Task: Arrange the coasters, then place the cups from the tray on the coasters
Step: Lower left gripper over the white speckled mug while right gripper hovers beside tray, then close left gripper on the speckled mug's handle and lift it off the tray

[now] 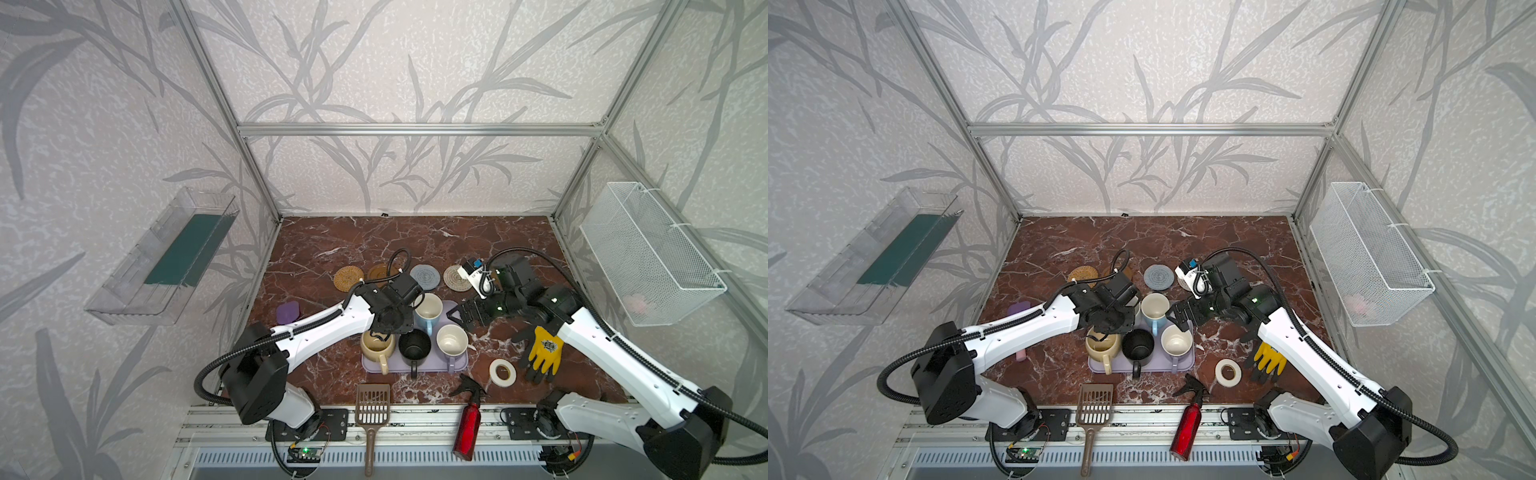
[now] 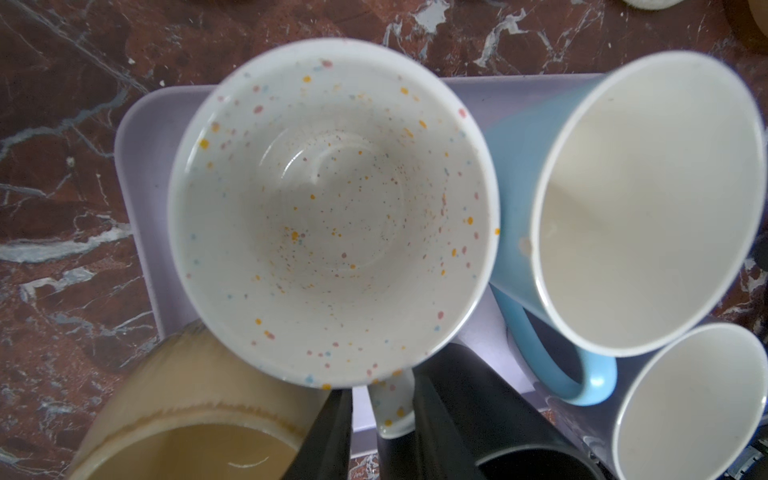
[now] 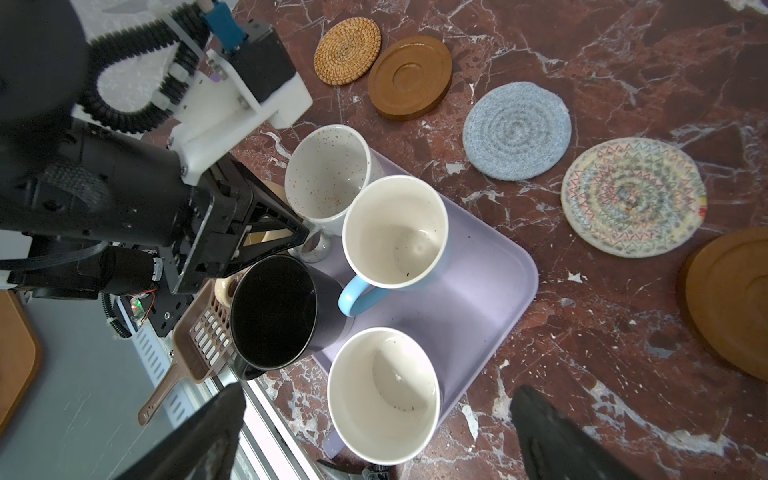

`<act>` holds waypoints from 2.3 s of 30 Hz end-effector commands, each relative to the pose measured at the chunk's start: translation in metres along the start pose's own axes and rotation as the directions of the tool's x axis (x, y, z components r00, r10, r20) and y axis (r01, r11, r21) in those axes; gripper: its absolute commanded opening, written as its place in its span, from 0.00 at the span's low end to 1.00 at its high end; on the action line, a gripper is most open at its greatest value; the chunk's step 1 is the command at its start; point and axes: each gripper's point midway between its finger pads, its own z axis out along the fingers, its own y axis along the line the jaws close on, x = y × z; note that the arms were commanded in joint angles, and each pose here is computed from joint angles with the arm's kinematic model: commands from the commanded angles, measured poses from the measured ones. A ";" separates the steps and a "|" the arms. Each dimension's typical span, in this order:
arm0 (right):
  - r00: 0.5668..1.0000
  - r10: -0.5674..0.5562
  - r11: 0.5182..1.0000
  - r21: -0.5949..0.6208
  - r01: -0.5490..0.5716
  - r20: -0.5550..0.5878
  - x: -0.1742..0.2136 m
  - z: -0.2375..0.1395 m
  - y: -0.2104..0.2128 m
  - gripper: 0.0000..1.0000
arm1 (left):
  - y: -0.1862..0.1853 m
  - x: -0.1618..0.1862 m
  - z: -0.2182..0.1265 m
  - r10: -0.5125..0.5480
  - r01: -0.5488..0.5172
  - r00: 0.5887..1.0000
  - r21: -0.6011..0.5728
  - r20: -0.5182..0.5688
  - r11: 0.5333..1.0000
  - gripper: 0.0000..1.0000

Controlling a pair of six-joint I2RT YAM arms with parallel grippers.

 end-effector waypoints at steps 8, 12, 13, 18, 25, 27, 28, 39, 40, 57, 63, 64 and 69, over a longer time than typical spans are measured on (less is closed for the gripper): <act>1.000 -0.003 1.000 0.028 0.003 0.001 0.004 0.001 -0.004 0.99 | 0.012 0.000 0.012 0.014 -0.014 1.000 -0.083 -0.003 0.996 0.29; 1.000 -0.009 0.999 0.051 0.007 0.027 -0.001 -0.003 -0.007 0.99 | 0.013 -0.001 0.013 0.015 -0.015 1.000 -0.092 0.000 0.996 0.28; 1.000 -0.010 0.999 0.050 0.009 0.029 -0.001 -0.003 -0.007 0.99 | 0.014 0.000 0.014 0.016 -0.016 1.000 -0.099 -0.002 0.995 0.28; 1.000 -0.004 0.999 0.050 0.003 0.019 0.001 0.000 -0.008 0.99 | 0.017 0.000 0.018 0.026 -0.027 1.000 -0.121 -0.006 0.992 0.28; 1.000 -0.002 0.999 0.052 0.001 0.017 0.004 0.001 -0.009 0.99 | 0.013 -0.004 0.023 0.024 -0.023 1.000 -0.107 0.007 0.994 0.28; 1.000 0.001 0.999 0.048 -0.002 0.025 0.003 0.001 -0.008 0.99 | 0.012 -0.005 0.024 0.028 -0.027 1.000 -0.107 0.006 0.994 0.27; 1.000 0.004 0.999 0.044 -0.005 0.029 0.002 0.001 -0.007 0.99 | 0.012 -0.006 0.025 0.030 -0.030 1.000 -0.110 0.005 0.994 0.27; 0.999 0.007 1.000 0.013 -0.008 0.042 -0.002 0.003 -0.003 1.00 | 0.013 -0.003 0.036 0.039 -0.041 0.999 -0.132 -0.022 0.990 0.27; 0.999 0.007 1.000 0.014 -0.008 0.042 -0.003 0.004 -0.003 1.00 | 0.014 -0.003 0.037 0.038 -0.041 0.999 -0.136 -0.022 0.990 0.27; 0.999 0.009 1.000 0.016 -0.010 0.033 -0.003 0.007 -0.004 1.00 | 0.009 -0.016 0.017 0.033 -0.030 0.999 -0.131 0.025 0.991 0.06; 0.999 0.009 1.000 0.020 -0.009 0.034 -0.003 0.007 -0.004 1.00 | 0.003 -0.025 -0.004 0.008 0.000 0.996 -0.077 0.094 0.997 0.02; 0.999 0.009 1.000 0.020 -0.010 0.034 -0.003 0.007 -0.005 1.00 | 0.003 -0.026 -0.007 0.004 0.004 0.995 -0.069 0.102 0.998 0.01; 0.999 0.010 1.000 0.018 -0.010 0.034 -0.004 0.008 -0.004 1.00 | -0.003 -0.029 -0.021 -0.017 0.019 0.991 -0.015 0.132 1.000 0.00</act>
